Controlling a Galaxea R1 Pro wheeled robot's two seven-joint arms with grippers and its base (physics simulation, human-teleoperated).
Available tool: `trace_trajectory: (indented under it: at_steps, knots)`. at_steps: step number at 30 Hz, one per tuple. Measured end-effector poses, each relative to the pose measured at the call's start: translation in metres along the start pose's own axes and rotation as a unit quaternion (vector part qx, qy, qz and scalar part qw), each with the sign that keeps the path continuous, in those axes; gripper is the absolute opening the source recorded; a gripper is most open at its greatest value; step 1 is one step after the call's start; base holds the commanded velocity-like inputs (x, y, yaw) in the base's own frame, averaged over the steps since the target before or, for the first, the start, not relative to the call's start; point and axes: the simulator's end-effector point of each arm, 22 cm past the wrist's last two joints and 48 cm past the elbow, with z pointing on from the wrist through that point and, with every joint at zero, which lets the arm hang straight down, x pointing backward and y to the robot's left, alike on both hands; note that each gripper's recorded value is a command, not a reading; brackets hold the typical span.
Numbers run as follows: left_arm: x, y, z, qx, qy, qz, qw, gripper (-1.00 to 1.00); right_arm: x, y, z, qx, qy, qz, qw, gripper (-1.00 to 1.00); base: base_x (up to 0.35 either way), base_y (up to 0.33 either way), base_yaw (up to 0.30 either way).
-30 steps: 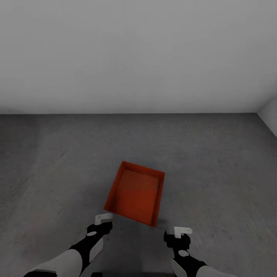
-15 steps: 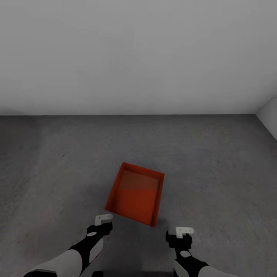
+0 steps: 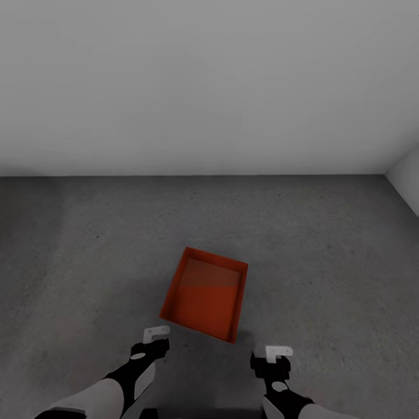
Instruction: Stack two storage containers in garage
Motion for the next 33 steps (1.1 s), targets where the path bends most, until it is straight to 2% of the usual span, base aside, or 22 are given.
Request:
trace_trajectory:
  at_steps: [7, 13, 20, 24, 33]
  knots:
    - [0.014, 0.004, -0.012, -0.003, 0.017, 0.004, 0.9998, 1.00, 0.014, -0.017, -0.012, 0.016, 0.018, -0.010, 0.9997, 1.00, 0.000, 0.000, -0.030]
    - [0.029, 0.011, -0.024, -0.008, 0.035, 0.003, 0.9994, 1.00, 0.013, -0.020, -0.022, 0.018, 0.023, -0.010, 0.9995, 1.00, 0.000, 0.000, -0.086]
    - [0.038, 0.016, -0.037, -0.016, 0.050, -0.028, 0.9982, 1.00, 0.017, -0.023, -0.036, 0.019, 0.027, -0.006, 0.9994, 1.00, 0.000, 0.000, -0.075]
    - [0.038, 0.023, -0.044, -0.019, 0.053, -0.044, 0.9975, 1.00, 0.046, -0.024, -0.053, 0.018, 0.046, -0.009, 0.9987, 1.00, 0.000, 0.000, -0.019]
    - [0.032, 0.035, -0.057, -0.024, 0.048, -0.049, 0.9973, 1.00, 0.059, -0.033, -0.072, 0.023, 0.059, -0.012, 0.9980, 1.00, 0.000, 0.000, -0.002]
